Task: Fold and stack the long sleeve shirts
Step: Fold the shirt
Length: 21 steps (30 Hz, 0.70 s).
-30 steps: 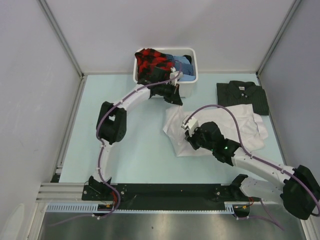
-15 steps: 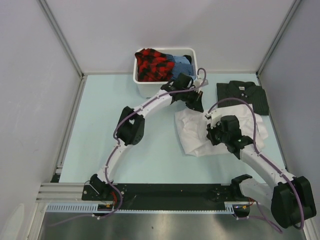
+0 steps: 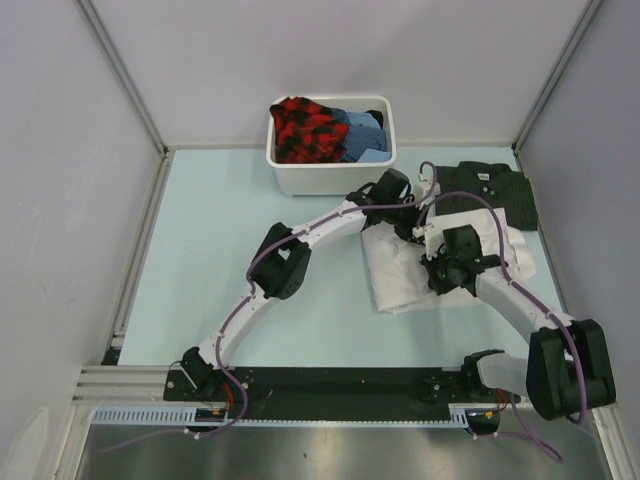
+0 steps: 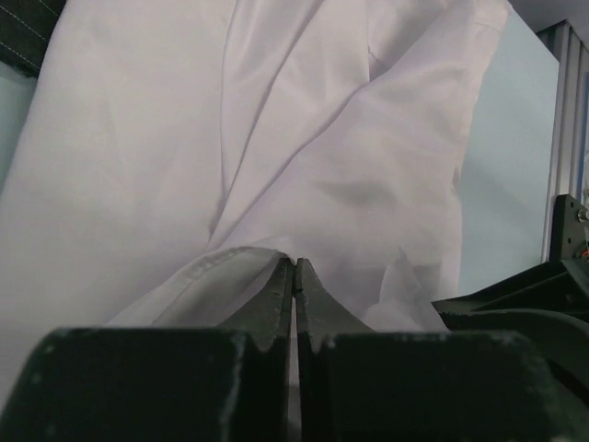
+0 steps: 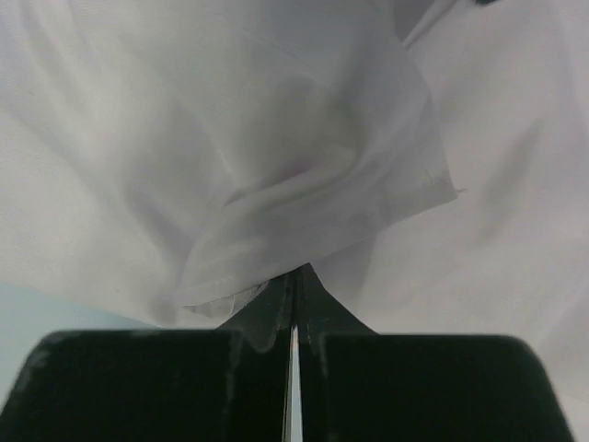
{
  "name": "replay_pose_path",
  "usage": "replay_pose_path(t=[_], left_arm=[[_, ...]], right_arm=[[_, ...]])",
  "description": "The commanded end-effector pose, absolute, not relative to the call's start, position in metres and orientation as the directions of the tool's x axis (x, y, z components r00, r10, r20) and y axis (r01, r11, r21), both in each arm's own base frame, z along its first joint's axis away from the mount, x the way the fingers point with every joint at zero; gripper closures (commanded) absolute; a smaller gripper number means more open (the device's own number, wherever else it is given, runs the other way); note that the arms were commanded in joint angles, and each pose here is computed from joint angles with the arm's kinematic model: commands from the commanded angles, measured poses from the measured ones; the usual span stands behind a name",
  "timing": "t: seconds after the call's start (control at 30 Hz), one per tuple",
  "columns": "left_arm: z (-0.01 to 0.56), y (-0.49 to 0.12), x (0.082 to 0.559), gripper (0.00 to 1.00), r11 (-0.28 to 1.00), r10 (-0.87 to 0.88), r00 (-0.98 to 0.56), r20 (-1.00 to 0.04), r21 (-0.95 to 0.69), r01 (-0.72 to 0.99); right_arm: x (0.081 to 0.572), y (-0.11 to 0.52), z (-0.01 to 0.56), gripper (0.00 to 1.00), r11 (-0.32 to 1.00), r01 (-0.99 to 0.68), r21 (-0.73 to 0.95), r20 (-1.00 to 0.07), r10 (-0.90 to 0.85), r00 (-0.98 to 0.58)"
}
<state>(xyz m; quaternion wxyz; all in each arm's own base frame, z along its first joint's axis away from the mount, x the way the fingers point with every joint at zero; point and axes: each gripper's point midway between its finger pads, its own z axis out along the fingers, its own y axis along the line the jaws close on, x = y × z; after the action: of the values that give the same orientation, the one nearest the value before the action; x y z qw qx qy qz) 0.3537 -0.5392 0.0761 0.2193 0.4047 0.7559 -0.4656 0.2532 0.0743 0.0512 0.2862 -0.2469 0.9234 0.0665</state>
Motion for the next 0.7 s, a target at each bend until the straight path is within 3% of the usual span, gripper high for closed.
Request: replay_pose_path(t=[0.0,0.03,0.07,0.1,0.13,0.2,0.23,0.27,0.33,0.5,0.57,0.6,0.67], left_arm=[[0.108,-0.553,0.362,0.88,0.182,0.340,-0.535,-0.773,-0.504,0.844],[0.120,-0.553,0.359,0.79,0.165,0.333,-0.528,-0.781,-0.503,0.848],[0.130,-0.552,0.360,0.57,0.157,0.324,-0.523,-0.788,-0.500,0.852],[0.152,-0.546,0.362,0.47,0.157,0.304,-0.512,-0.804,-0.488,0.859],[0.162,-0.539,0.365,0.36,0.170,0.299,-0.517,-0.802,-0.488,0.856],[0.167,-0.510,0.379,0.29,0.215,0.288,-0.552,-0.783,-0.509,0.834],[0.195,-0.496,0.383,0.20,0.213,0.256,-0.539,-0.802,-0.497,0.841],[0.202,-0.482,0.386,0.19,0.217,0.247,-0.545,-0.801,-0.502,0.837],[0.206,-0.437,0.398,0.19,0.248,0.240,-0.584,-0.775,-0.533,0.809],[0.152,-0.363,0.401,0.31,0.357,0.417,-0.567,-0.710,-0.446,0.821],[0.128,-0.352,0.403,0.33,0.407,0.458,-0.564,-0.687,-0.402,0.820],[0.121,-0.350,0.406,0.43,0.429,0.460,-0.575,-0.676,-0.398,0.811],[0.101,-0.355,0.416,0.49,0.473,0.452,-0.616,-0.645,-0.412,0.778]], right_arm=[[0.242,0.058,0.033,1.00,0.842,-0.539,-0.022,-0.424,-0.497,-0.758],[0.243,0.058,0.033,1.00,0.844,-0.536,-0.004,-0.419,-0.488,-0.766],[0.241,0.056,0.028,1.00,0.845,-0.534,0.013,-0.392,-0.487,-0.780],[0.243,0.055,0.029,0.91,0.847,-0.531,0.014,-0.390,-0.485,-0.783],[0.241,0.054,0.029,0.88,0.848,-0.529,0.024,-0.371,-0.484,-0.793],[0.247,0.052,0.040,0.72,0.856,-0.516,0.025,-0.396,-0.466,-0.792],[0.247,0.049,0.046,0.60,0.859,-0.510,0.036,-0.407,-0.454,-0.793],[0.252,0.047,0.060,0.45,0.859,-0.511,0.024,-0.451,-0.447,-0.772],[0.261,0.039,0.084,0.35,0.870,-0.494,0.003,-0.513,-0.422,-0.747],[0.274,0.005,0.140,0.20,0.914,-0.400,-0.066,-0.653,-0.343,-0.676],[0.272,-0.018,0.144,0.17,0.944,-0.325,-0.059,-0.661,-0.281,-0.696],[0.272,-0.026,0.140,0.17,0.952,-0.300,-0.055,-0.652,-0.262,-0.711],[0.269,-0.048,0.131,0.17,0.977,-0.210,-0.040,-0.627,-0.188,-0.756]])
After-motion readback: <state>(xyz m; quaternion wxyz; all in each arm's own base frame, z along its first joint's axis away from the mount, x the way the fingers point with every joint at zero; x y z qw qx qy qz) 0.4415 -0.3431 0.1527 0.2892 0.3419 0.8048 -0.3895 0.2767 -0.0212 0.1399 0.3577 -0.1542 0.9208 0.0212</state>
